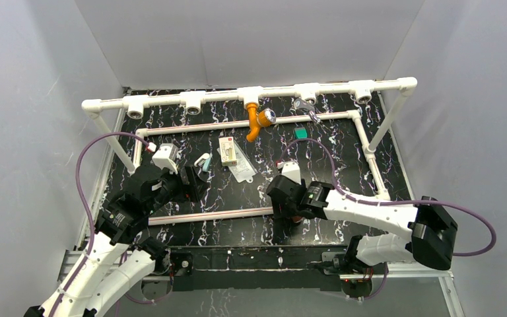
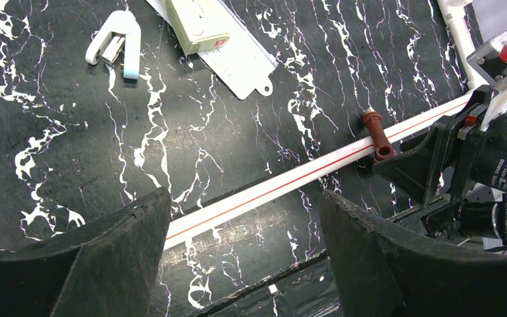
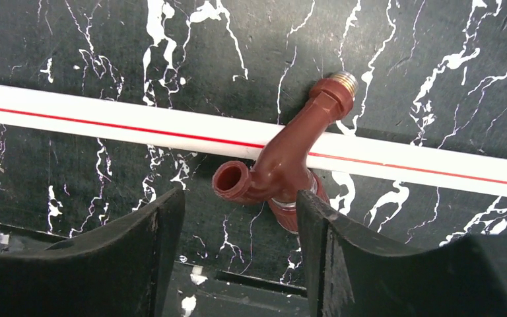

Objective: Install the water faucets

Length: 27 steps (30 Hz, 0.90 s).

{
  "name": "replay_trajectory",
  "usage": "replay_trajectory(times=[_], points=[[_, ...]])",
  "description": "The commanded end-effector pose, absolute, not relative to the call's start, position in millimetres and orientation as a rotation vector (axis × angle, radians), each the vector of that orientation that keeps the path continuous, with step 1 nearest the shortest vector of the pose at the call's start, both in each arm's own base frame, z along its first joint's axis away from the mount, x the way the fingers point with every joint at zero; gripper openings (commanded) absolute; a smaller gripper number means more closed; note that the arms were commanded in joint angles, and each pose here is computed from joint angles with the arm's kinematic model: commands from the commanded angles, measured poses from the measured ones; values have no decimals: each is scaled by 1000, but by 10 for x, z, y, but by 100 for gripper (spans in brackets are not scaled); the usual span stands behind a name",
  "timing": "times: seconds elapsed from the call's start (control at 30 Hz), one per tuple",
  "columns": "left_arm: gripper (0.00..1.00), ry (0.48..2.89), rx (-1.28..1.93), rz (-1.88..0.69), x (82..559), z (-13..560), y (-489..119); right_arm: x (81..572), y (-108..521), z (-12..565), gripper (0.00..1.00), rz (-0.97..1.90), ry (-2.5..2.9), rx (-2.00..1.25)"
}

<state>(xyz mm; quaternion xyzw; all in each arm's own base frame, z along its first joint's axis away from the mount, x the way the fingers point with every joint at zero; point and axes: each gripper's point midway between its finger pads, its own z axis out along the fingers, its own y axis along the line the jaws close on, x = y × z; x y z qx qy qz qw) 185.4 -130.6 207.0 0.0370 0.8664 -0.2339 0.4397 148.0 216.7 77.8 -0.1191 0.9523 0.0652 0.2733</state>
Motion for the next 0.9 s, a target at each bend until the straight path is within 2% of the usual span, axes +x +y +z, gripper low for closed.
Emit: replay_trajectory(times=[0.0, 0.4, 0.87], points=[[80, 2149, 93, -592, 1843, 2063, -1317, 1604, 2202, 966, 67, 93, 2473, -304], [80, 2146, 93, -593, 1843, 2067, -1317, 1577, 2122, 854, 60, -111, 2463, -341], [80, 2141, 91, -594, 1838, 2078, -1312, 1609, 2178, 802, 52, -224, 2431, -381]])
